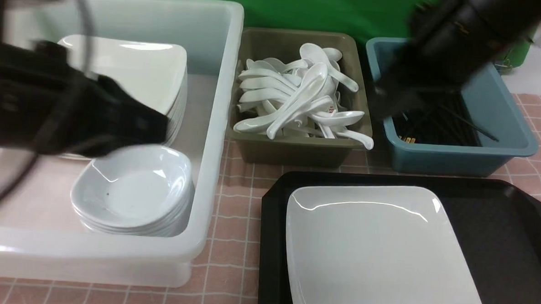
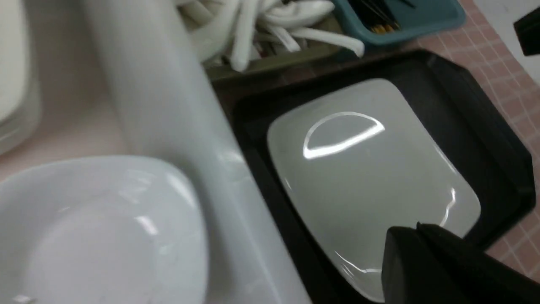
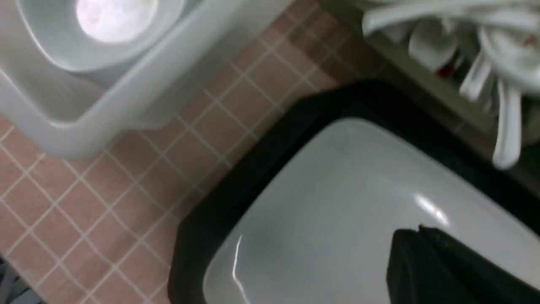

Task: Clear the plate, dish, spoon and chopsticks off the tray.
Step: Use the right arm to grab a plate from the dinner plate

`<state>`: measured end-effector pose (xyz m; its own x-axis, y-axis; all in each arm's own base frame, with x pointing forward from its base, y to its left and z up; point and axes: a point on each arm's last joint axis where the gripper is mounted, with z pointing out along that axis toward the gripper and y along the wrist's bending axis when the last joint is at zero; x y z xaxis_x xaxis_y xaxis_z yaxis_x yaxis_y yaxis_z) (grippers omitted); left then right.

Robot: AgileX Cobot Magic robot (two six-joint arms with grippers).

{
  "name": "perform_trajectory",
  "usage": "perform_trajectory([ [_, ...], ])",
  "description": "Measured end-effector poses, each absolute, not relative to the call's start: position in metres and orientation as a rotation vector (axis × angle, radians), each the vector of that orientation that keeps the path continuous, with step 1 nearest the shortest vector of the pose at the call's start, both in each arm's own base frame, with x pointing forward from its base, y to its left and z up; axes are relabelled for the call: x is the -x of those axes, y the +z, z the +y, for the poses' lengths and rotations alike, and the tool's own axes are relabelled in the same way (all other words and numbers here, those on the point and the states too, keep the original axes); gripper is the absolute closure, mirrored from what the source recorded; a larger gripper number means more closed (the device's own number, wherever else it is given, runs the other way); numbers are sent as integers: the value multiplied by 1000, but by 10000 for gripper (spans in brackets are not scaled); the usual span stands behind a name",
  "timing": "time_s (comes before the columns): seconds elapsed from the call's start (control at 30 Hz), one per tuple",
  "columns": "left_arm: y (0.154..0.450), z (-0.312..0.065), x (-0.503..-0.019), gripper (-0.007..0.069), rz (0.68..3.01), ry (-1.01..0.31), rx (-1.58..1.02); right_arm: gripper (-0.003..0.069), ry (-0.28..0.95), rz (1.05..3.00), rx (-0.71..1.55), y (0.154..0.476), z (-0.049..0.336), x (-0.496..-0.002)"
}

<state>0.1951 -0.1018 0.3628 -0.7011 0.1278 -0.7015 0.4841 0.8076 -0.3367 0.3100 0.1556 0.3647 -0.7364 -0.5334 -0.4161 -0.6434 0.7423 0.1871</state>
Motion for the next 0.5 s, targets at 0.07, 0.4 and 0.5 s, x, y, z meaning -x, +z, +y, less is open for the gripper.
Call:
perform_trajectory([
  [0.07, 347, -127, -200, 627, 2346, -667, -576, 629, 529, 2717, 770, 341, 120, -308],
  [0.4, 301, -183, -220, 627, 2489, -638, -780, 309, 512, 2867, 286, 247, 34, -320],
  [0.5, 299, -185, -226, 627, 2478, -594, -792, 148, 490, 2856, 247, 221, 32, -337],
])
